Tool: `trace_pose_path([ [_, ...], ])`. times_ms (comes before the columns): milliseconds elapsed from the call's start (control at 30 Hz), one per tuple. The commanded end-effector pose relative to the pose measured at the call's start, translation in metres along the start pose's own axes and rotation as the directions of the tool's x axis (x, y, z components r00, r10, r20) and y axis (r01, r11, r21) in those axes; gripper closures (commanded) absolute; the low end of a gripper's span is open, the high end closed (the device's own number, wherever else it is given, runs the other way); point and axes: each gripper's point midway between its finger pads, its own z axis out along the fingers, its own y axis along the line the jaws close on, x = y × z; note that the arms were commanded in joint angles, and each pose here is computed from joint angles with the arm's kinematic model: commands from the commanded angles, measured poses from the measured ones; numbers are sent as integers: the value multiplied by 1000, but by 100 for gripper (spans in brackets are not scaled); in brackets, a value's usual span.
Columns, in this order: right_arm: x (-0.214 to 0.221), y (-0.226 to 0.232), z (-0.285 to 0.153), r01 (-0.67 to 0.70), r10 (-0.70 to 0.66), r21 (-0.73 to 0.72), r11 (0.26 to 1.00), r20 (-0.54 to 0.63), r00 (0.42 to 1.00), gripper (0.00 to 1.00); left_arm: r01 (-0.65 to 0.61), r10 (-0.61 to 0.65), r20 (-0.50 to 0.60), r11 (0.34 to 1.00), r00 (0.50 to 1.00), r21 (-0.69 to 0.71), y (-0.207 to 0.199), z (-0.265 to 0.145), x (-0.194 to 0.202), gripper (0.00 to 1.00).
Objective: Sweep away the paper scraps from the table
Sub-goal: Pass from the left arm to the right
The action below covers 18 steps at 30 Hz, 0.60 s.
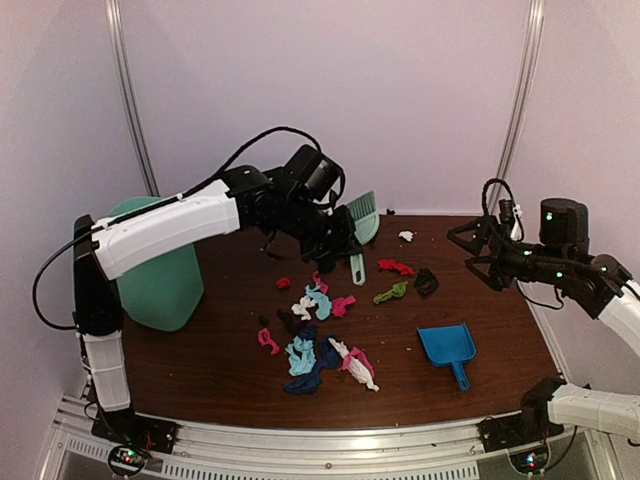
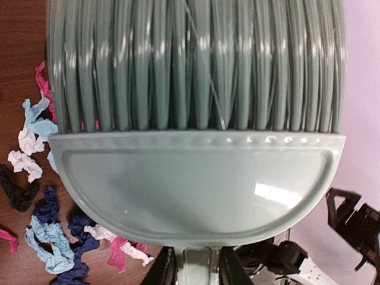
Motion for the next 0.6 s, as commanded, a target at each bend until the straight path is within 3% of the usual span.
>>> trace_pose_path([
  [0,-12,41,17,20,-18,-29,999,73,997,2,133,-143,107,986,984,102,-26,4,-38,80],
  [267,24,90,67,135,-135,-4,991,31,990,5,307,-326,82,933,942,185,-33,8,-49,79],
  [567,40,88,97,211,-217,84,974,65,974,9,435,-452,0,857,892,277,-41,3,-47,80],
])
